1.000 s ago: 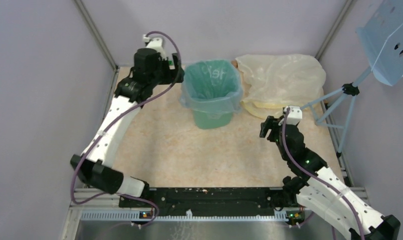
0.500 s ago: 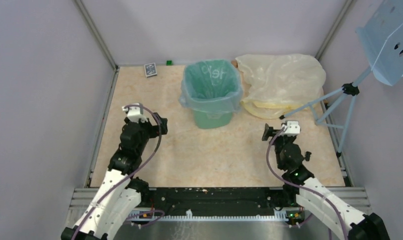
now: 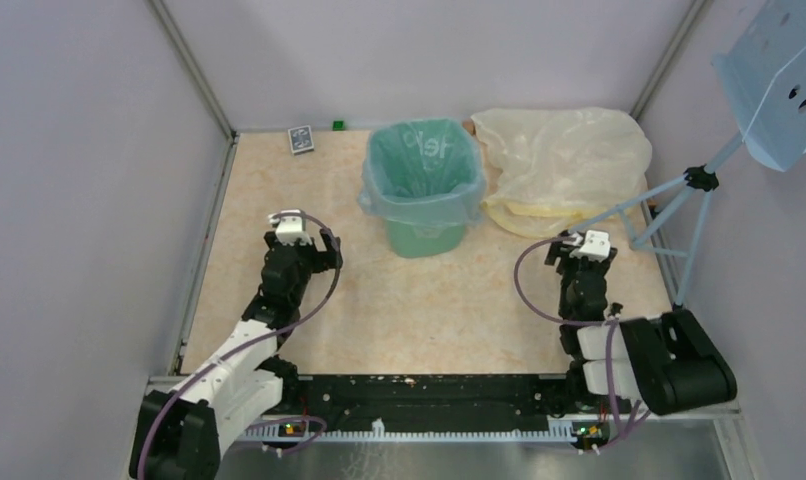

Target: Put the trash bags into the trash bin

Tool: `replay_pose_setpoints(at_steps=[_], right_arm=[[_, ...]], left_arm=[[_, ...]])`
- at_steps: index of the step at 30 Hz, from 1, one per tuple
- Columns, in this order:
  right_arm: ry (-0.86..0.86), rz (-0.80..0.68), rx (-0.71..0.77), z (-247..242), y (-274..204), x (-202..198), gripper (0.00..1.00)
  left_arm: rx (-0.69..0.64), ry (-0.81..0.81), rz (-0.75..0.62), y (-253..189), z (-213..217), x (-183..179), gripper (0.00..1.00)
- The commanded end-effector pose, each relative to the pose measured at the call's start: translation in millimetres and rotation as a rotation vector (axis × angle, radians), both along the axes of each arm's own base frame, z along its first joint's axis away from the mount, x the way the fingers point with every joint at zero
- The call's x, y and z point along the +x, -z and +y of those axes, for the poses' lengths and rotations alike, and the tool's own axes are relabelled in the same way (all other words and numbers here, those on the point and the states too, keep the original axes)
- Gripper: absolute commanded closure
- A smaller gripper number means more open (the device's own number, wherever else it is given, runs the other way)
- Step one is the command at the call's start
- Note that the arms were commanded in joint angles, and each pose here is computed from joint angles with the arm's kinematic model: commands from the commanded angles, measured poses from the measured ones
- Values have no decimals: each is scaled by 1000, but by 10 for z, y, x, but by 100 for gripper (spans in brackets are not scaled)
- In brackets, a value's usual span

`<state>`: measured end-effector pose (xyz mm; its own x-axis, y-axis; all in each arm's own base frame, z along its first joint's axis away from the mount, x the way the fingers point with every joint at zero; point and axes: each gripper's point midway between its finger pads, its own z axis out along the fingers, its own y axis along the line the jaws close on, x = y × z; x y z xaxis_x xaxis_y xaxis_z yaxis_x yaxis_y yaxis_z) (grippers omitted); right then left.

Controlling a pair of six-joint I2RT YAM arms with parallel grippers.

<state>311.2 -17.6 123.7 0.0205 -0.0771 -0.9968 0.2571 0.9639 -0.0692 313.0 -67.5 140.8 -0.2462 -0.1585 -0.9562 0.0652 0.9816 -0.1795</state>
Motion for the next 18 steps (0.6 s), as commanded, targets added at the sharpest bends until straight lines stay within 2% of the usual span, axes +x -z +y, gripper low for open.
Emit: replay_pose_setpoints(at_steps=[1,3,5,6,7,9,12,15,18], right_arm=[[-5,-87,73,-66,-18,85,27],[-2,-89,55,-90,20,123,24],[0,-11,71,-72,95,265,24],[12,26,69,-80,132,352,16],[33,42,68,-107,150,441,15],[10,27,69,-81,128,388,14],[-117,33,25,119,125,430,13],[-114,29,27,107,117,435,13],[-115,35,31,111,127,437,12]], left_arm=[[52,-70,-105,-89,137,133,1],[87,-88,-110,-46,190,164,1],[120,-121,-121,-19,266,198,1],[131,-128,-119,-1,284,214,1],[142,-138,-121,16,313,233,1],[146,-161,-109,94,406,267,1],[138,-185,-95,247,546,302,1],[143,-198,-105,348,672,358,1],[170,-119,-150,315,587,428,1]])
